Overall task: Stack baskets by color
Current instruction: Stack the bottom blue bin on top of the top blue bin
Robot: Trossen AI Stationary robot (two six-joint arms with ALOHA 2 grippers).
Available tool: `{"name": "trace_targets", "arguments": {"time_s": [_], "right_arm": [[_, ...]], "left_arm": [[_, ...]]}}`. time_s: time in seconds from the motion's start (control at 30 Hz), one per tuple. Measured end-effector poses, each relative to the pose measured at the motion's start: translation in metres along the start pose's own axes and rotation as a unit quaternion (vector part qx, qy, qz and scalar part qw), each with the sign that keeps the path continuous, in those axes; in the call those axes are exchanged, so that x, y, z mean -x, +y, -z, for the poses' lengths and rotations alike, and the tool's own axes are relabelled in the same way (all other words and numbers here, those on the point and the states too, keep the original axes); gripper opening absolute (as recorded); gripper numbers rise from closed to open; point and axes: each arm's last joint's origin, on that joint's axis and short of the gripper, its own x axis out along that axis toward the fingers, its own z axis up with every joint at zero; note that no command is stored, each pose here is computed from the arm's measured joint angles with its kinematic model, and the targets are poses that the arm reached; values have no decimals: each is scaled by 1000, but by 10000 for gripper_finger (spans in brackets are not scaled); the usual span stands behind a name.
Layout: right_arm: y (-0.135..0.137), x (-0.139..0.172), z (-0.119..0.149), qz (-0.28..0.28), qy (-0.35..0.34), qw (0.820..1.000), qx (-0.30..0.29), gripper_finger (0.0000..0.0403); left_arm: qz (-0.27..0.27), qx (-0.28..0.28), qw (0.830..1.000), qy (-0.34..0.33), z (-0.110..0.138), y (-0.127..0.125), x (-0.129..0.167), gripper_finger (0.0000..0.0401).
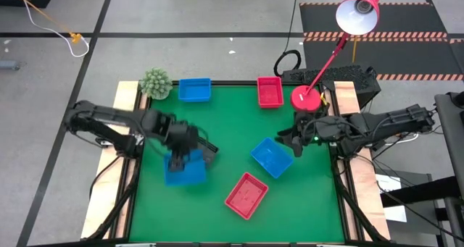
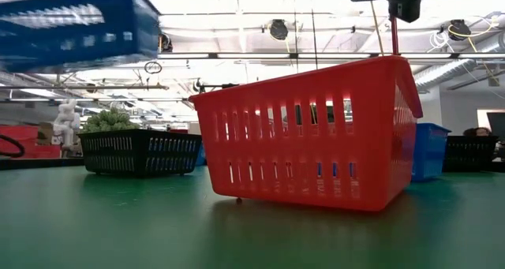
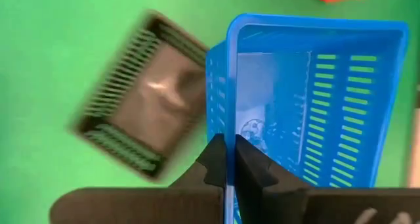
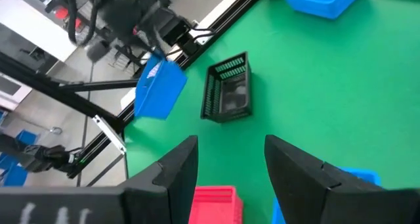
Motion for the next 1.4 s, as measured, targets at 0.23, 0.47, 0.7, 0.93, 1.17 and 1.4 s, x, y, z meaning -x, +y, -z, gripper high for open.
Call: {"name": "trace_targets", "arguments": {"time_s": [0.23, 0.47, 0.7, 0.93, 1.17, 1.4], "right_arm": [[-3, -1, -4, 9, -8, 1000, 1, 171], [-5, -2, -6, 15, -13, 1000, 1, 171], [-8, -2, -8, 21, -19, 1000, 5, 171], [-8, -2, -10, 19, -25, 999, 0, 171], [-8, -2, -10, 17, -26, 999, -37, 171], [-9, -2, -12, 35, -47, 998, -32, 171]], "left_arm": [[-78, -34, 995, -44, -15, 65, 31, 7], [-181, -74, 980, -39, -14, 122, 58, 7], [-275, -109, 955, -16, -15, 172, 83, 7], [-332, -125, 935, -23, -23, 213, 108, 8], [-337, -131, 932, 6, -28, 256, 104, 7], [-301, -139, 943, 37, -30, 284, 77, 7]]}}
